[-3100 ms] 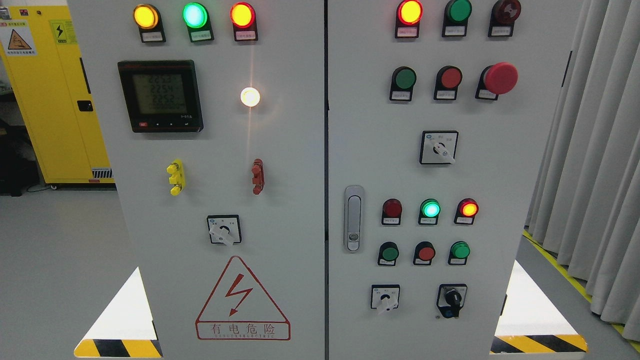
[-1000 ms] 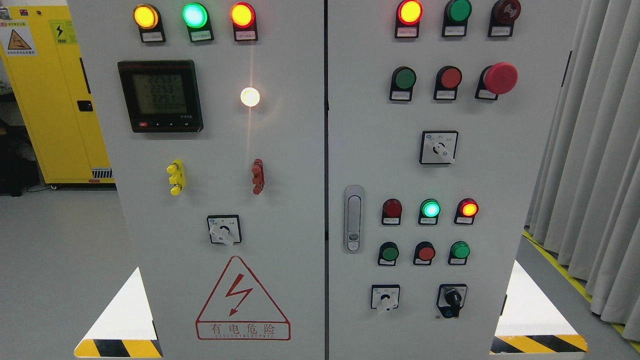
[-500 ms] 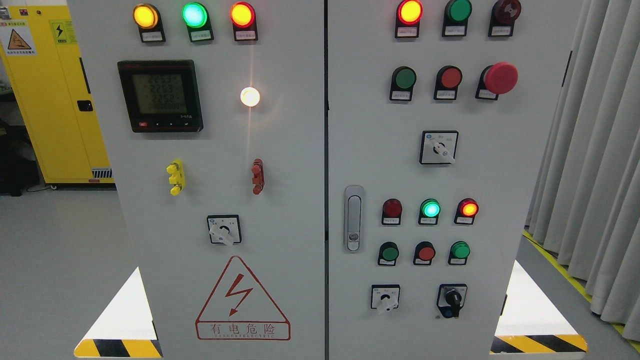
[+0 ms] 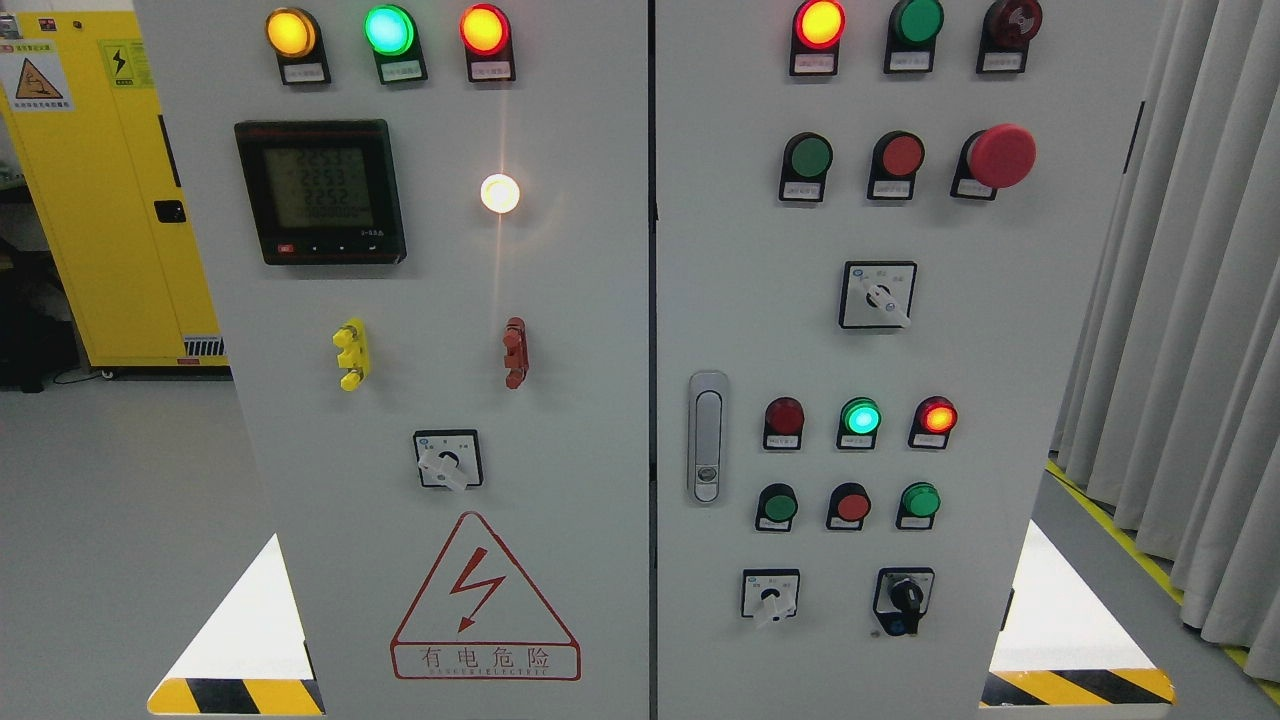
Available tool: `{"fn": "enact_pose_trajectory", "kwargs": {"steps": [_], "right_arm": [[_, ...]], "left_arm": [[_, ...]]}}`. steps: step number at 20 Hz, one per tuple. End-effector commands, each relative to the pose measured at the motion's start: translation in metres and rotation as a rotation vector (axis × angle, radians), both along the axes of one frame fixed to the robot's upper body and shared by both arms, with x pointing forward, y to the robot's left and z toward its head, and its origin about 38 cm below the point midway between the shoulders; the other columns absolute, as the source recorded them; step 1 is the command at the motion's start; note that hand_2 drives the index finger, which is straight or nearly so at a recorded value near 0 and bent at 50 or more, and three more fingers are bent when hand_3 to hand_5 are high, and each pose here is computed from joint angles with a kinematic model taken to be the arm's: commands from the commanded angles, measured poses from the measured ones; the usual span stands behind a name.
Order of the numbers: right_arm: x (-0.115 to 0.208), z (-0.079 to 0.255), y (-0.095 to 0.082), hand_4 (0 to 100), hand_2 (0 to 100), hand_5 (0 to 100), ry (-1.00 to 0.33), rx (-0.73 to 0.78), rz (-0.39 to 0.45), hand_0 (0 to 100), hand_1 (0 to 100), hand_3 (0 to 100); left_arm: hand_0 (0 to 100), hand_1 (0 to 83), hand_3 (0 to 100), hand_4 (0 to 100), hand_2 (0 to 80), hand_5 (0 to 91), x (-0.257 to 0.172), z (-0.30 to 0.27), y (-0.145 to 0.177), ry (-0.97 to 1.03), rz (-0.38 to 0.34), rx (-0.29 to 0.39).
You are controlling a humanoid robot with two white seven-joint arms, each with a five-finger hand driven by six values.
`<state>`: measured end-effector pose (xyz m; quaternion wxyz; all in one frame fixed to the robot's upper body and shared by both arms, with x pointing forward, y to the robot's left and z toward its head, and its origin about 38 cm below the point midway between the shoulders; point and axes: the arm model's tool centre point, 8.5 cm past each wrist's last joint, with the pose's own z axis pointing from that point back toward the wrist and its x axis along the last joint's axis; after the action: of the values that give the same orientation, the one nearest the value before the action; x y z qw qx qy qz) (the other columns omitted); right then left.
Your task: Press green start button
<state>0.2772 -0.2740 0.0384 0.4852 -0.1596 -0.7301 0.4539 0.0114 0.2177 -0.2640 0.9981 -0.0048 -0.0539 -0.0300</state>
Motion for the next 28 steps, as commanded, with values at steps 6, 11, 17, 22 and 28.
{"fn": "enact_pose_trajectory", "kwargs": {"steps": [6, 11, 17, 22, 28], "right_arm": [[0.055, 0.138, 0.013, 75, 0, 72, -0.451, -0.350, 0.005, 25, 78, 71], [0.071, 0.172, 0.018, 72, 0, 73, -0.549, -0.406, -0.009, 24, 79, 67], [0.087, 0.182, 0.020, 66, 0, 70, -0.549, -0.473, -0.079, 29, 80, 66], [0.095, 0.190, 0.026, 64, 0, 69, -0.553, -0.507, -0.076, 30, 80, 66], [0.106, 0.191, 0.030, 66, 0, 69, -0.519, -0.512, -0.072, 31, 80, 66]], "left_arm": [[12, 55.6, 0, 0, 0.0, 0.0, 0.004, 0.000, -0.014, -0.025, -0.003, -0.023], [12, 55.6, 0, 0, 0.0, 0.0, 0.004, 0.000, -0.015, -0.025, -0.003, -0.024], [12, 55.6, 0, 0, 0.0, 0.0, 0.004, 0.000, -0.015, -0.025, -0.003, -0.024], [12, 55.6, 0, 0, 0.0, 0.0, 0.004, 0.000, -0.015, -0.023, -0.003, -0.024], [12, 55.6, 0, 0, 0.0, 0.0, 0.004, 0.000, -0.015, -0.025, -0.003, -0.024]]}}
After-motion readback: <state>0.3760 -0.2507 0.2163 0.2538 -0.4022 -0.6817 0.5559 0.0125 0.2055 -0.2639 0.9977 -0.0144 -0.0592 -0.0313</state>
